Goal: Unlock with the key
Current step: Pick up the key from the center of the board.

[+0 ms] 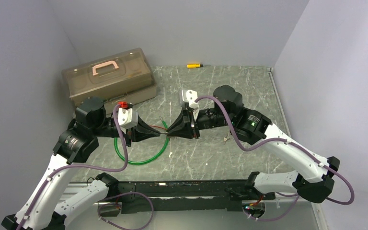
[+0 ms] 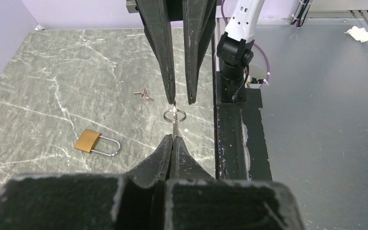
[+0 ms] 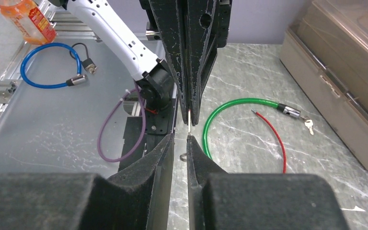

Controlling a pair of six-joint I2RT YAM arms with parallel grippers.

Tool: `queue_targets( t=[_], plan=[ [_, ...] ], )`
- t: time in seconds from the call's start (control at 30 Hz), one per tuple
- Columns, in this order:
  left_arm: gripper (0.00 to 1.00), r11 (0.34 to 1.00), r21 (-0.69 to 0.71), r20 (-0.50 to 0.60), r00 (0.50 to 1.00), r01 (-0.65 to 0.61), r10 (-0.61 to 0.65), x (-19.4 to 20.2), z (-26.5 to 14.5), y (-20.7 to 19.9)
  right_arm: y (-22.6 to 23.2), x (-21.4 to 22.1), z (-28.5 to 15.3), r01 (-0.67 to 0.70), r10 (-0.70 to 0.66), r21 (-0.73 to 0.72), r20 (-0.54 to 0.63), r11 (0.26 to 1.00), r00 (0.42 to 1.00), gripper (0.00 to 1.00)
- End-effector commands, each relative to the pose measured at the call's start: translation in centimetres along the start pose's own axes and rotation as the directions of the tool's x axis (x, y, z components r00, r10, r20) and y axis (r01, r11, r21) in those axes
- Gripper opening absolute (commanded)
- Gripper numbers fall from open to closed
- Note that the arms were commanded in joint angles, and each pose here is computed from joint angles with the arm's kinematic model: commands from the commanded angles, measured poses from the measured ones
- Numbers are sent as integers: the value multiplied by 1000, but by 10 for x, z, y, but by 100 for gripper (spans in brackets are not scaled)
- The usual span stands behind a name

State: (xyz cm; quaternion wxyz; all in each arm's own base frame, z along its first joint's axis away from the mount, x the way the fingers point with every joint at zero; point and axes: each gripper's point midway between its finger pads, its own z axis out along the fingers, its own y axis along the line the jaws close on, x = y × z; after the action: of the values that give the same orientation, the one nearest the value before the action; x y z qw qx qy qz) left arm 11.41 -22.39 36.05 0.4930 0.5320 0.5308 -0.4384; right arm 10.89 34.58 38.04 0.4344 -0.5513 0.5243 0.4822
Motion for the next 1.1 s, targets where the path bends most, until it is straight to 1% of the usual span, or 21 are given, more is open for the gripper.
queue_targets(
  t=[0.0,0.1,0.33,0.37,0.4,0.43,0.5,0.6,0.67,0.87,1.0,1.07],
  plan=[
    [0,999,9,36,999,-33,33,-13,-2,-3,3,-8,6,14,-13,-49,40,999,999,17],
    [0,999,8,40,999,-31,31,-14,-2,-2,3,-6,7,10,-9,-52,33,999,999,13],
    [0,999,10,45,999,-32,31,-15,-2,-2,0,-3,9,4,-2,-47,22,999,1000,11],
    [0,1000,9,45,999,-30,30,-16,-2,-2,-1,-2,9,2,-1,-45,18,999,1000,17],
    [0,1000,9,46,998,-30,30,-16,-2,-3,-1,-3,9,1,0,-41,18,999,1000,26],
    [0,1000,10,46,999,-30,29,-15,-2,-2,-1,-3,8,-1,1,-39,20,999,1000,31],
    [0,1000,10,46,999,-30,29,-14,-2,-3,0,-6,6,3,-1,-42,32,999,999,33],
    [0,1000,9,47,999,-27,26,-14,-2,-2,4,-12,3,8,-4,-60,54,998,999,32],
    [0,1000,7,50,998,-28,28,-15,-2,-2,5,-13,3,7,-3,-66,57,998,998,29],
    [0,999,3,55,998,-35,34,-19,-3,-1,2,0,10,-21,22,-76,19,997,1000,22],
    [0,1000,3,59,998,-31,31,-20,-4,-1,0,0,10,-22,23,-73,19,997,1000,17],
    [0,1000,4,62,998,-30,30,-20,-3,-1,-1,1,10,-22,23,-66,17,998,1000,16]
  ],
)
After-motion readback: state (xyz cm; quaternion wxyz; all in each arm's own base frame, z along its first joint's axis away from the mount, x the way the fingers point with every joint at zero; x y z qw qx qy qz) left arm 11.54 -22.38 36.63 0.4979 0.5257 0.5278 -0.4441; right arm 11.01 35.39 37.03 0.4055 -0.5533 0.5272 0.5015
